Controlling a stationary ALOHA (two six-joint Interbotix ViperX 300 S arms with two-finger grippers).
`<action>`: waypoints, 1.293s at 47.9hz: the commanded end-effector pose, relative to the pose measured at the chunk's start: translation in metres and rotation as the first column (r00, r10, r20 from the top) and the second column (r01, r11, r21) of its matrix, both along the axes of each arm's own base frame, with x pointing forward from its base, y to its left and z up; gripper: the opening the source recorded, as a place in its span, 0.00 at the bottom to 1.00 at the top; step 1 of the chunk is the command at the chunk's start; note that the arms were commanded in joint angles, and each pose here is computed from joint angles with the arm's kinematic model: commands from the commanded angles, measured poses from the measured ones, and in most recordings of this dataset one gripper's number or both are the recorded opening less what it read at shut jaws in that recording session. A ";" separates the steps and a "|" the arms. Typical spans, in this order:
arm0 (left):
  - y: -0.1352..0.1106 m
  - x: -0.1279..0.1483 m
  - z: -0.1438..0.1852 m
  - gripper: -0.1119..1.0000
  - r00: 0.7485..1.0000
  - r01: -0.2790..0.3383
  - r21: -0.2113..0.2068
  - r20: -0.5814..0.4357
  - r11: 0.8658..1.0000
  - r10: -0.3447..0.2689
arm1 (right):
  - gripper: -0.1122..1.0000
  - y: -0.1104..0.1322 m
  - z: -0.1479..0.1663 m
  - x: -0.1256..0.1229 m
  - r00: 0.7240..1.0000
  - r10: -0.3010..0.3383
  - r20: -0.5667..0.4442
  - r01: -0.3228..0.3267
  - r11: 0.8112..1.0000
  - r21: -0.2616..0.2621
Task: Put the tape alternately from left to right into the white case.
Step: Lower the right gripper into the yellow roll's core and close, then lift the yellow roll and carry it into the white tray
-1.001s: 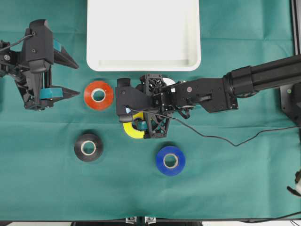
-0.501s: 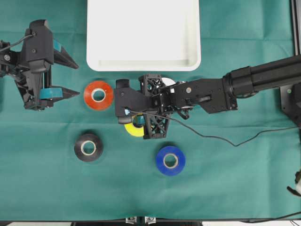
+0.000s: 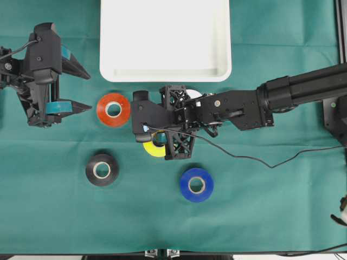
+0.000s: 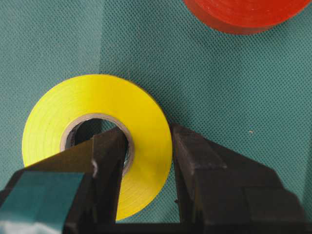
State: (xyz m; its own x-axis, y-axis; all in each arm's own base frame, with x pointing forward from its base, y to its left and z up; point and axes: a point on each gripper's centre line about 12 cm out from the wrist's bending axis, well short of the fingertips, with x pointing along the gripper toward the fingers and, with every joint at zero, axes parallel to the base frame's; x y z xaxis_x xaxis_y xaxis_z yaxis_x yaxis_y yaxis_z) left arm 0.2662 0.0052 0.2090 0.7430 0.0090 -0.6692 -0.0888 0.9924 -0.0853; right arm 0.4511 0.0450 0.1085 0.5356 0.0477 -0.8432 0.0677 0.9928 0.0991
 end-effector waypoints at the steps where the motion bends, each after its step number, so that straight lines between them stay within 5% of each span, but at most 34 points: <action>1: 0.000 0.002 0.007 0.56 1.000 -0.002 -0.001 0.025 1.000 0.002 | 0.38 0.000 0.043 0.006 0.995 -0.002 0.102 0.001 1.000 0.010; 18: 0.000 0.000 0.006 0.56 1.000 -0.002 -0.002 0.003 1.000 0.002 | 0.38 -0.001 0.080 0.001 0.986 -0.003 0.169 0.000 1.000 0.015; 31: 0.000 -0.001 0.006 0.56 1.000 -0.002 -0.002 0.002 1.000 0.002 | 0.38 -0.022 0.085 -0.001 0.987 -0.007 0.161 0.014 0.999 -0.041; 47: 0.000 -0.002 0.003 0.56 1.000 -0.002 -0.002 -0.003 1.000 0.002 | 0.38 -0.081 0.100 -0.030 0.982 -0.140 0.126 0.147 0.988 -0.054; 62: 0.000 -0.003 0.003 0.56 1.000 -0.002 -0.002 -0.001 1.000 0.002 | 0.38 -0.145 0.098 -0.064 0.948 -0.290 0.129 0.300 0.952 -0.063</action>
